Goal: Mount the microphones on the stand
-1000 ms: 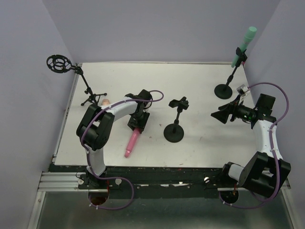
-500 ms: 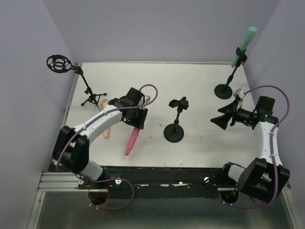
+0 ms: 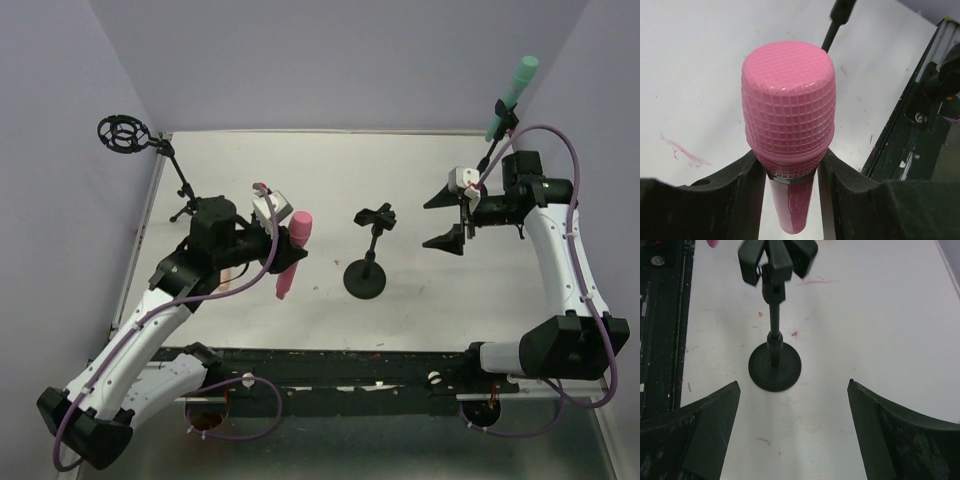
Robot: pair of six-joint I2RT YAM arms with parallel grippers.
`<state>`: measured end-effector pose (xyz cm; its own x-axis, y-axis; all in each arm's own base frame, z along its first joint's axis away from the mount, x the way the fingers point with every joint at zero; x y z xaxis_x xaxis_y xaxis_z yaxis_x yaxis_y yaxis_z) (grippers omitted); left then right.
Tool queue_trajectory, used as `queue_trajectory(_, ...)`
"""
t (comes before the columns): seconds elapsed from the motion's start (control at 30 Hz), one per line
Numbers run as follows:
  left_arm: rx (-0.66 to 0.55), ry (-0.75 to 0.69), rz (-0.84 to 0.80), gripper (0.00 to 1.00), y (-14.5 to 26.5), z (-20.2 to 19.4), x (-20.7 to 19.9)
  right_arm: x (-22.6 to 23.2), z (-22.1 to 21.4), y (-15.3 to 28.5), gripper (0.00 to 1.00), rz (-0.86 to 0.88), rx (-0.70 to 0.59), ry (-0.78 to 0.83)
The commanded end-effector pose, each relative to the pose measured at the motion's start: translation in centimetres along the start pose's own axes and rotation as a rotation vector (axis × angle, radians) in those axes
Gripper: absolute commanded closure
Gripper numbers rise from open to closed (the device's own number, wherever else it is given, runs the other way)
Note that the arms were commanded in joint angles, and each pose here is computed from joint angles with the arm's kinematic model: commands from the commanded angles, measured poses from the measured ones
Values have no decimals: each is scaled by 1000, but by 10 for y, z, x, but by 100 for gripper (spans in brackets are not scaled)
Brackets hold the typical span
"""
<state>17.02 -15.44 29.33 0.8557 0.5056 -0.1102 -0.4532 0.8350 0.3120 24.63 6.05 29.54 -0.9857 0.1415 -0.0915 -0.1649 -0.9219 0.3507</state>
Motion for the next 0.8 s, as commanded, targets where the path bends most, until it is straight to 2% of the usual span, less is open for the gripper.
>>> queue_trajectory(0.0, -209, -164, -79, 100, 22, 32, -17, -2, 39, -23, 3, 74, 17, 40)
queue_trajectory(0.17, -263, -233, -69, 100, 37, 43, -24, -8, 60, -52, 2, 161, 24, 50)
queue_trajectory(0.5, -296, -231, -72, 100, 42, 47, -28, -12, 61, -81, 0, 248, 76, 37)
queue_trajectory(0.77, -359, -255, -128, 100, 36, 74, -28, -2, 60, -84, 9, 299, 78, 62)
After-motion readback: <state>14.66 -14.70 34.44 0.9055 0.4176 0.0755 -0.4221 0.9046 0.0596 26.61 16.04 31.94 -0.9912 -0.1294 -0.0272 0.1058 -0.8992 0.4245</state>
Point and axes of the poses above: each gripper's point midway between its finger pads, its own y axis back along the fingers, its own x axis along the line the jaws close on, z = x × y, the point moved 8 cm from there along y, back along the fingers, and after that the axes turned 4 degrees about -y, right-handed, at the moved point
